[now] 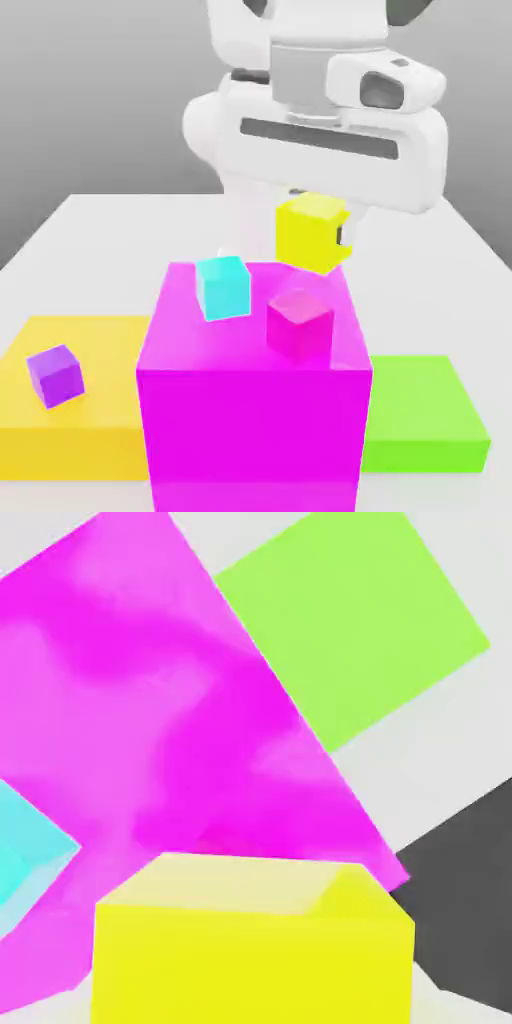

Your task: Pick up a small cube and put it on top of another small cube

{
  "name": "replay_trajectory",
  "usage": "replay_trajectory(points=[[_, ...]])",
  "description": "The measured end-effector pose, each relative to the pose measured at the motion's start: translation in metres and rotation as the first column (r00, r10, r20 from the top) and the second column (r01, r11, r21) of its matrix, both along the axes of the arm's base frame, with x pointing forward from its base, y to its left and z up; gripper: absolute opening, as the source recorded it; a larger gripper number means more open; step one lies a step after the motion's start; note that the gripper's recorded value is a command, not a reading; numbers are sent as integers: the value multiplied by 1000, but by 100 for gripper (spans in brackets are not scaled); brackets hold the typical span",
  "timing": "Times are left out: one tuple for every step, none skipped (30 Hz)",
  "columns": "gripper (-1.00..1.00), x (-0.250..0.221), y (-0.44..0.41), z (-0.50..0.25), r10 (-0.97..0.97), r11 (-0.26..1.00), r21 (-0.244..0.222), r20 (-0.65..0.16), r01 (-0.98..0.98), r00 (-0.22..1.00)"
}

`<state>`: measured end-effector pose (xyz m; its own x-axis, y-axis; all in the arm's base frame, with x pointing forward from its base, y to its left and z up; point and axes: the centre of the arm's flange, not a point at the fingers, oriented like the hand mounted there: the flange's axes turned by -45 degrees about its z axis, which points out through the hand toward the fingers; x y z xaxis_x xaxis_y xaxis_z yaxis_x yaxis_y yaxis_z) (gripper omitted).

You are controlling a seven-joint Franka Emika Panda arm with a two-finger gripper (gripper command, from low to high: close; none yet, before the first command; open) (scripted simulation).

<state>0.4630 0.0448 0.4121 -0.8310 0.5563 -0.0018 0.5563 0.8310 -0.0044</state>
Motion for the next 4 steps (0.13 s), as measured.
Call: replay_trajectory(points=[[100,0,-1,-10,-1,1000,0,0,1,1000],[100,0,-1,-10,-1,1000,0,0,1,1000],[100,0,-1,-10,-1,1000,0,0,1,1000],[100,0,-1,-10,-1,1000,0,0,1,1000]])
